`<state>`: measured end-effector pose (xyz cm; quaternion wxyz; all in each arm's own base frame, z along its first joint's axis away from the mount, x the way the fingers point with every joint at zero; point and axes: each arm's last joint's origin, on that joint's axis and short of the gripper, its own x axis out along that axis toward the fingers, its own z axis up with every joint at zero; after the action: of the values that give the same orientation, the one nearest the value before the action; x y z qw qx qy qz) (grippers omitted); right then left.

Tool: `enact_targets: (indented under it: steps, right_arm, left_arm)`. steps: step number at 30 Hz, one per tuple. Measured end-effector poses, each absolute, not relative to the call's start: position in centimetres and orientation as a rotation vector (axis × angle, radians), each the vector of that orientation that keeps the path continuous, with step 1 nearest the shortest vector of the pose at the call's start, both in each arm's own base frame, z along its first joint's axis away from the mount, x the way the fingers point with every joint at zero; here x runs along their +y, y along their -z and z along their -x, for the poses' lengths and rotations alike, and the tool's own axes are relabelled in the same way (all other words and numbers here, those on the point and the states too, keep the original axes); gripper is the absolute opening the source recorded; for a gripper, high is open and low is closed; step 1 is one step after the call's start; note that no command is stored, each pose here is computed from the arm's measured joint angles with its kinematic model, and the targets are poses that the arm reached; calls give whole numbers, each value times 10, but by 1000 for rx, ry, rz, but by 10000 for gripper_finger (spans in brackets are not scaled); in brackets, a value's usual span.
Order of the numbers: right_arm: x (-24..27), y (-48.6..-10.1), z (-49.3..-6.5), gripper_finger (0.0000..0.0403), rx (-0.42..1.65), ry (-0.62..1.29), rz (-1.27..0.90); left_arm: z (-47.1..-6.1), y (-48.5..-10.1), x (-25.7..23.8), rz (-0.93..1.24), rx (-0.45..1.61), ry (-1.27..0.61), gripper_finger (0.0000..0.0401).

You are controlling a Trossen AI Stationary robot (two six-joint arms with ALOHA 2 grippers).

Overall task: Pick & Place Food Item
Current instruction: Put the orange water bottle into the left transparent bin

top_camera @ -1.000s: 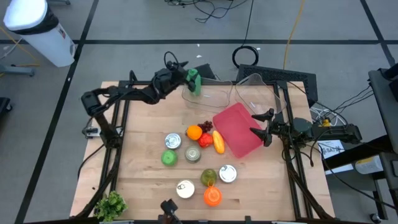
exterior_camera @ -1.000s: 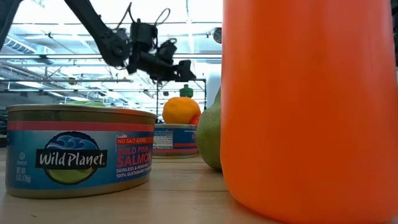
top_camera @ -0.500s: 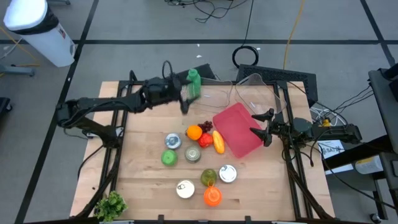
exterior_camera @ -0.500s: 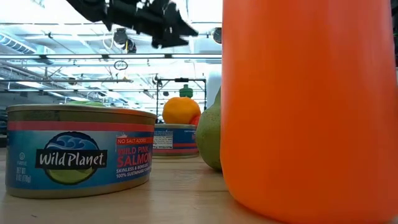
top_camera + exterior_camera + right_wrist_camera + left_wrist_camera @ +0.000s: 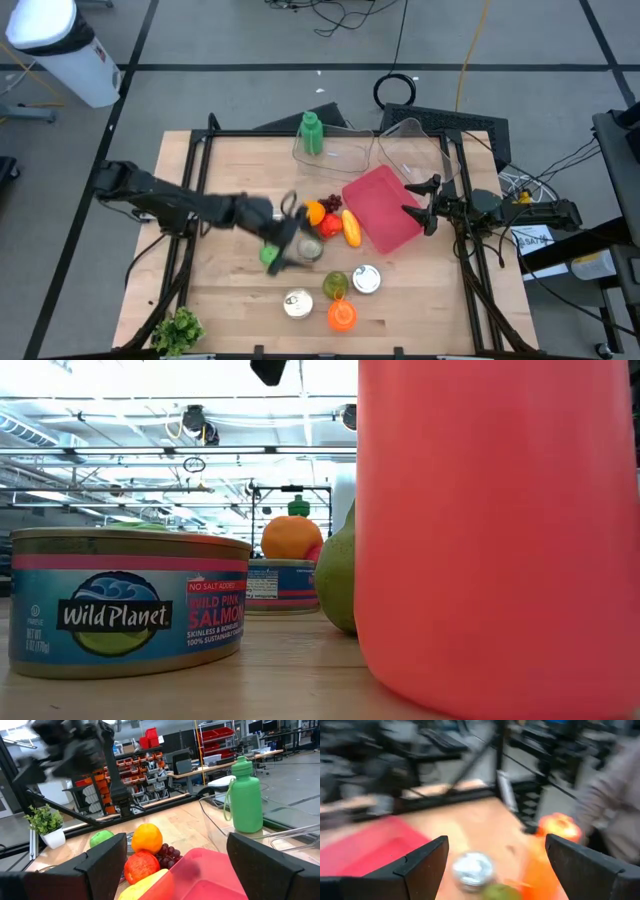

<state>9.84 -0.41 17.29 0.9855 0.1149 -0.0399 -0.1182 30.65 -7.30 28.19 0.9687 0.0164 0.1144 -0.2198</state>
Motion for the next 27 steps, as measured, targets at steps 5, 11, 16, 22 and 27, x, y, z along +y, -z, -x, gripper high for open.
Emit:
enact_targets:
  steps: [5, 11, 16, 22, 27]
  right_arm:
    - [-4, -173, -98, 327, -80, 237, -231]
    - [-4, -173, -98, 325, -80, 237, -231]
    - [-4, -173, -98, 327, -80, 238, -231]
    - [-4, -173, -98, 326, -80, 238, -231]
    - [-4, -173, -98, 326, -80, 237, -231]
  left_arm:
    - [-313, -257, -126, -72, 236, 450, 336]
    - [-324, -221, -169, -104, 168, 472, 326]
    - [-330, -205, -184, -159, 117, 467, 332]
    - [-335, -205, -179, -123, 82, 317, 349]
    - [-338, -206, -174, -32, 93, 321, 369]
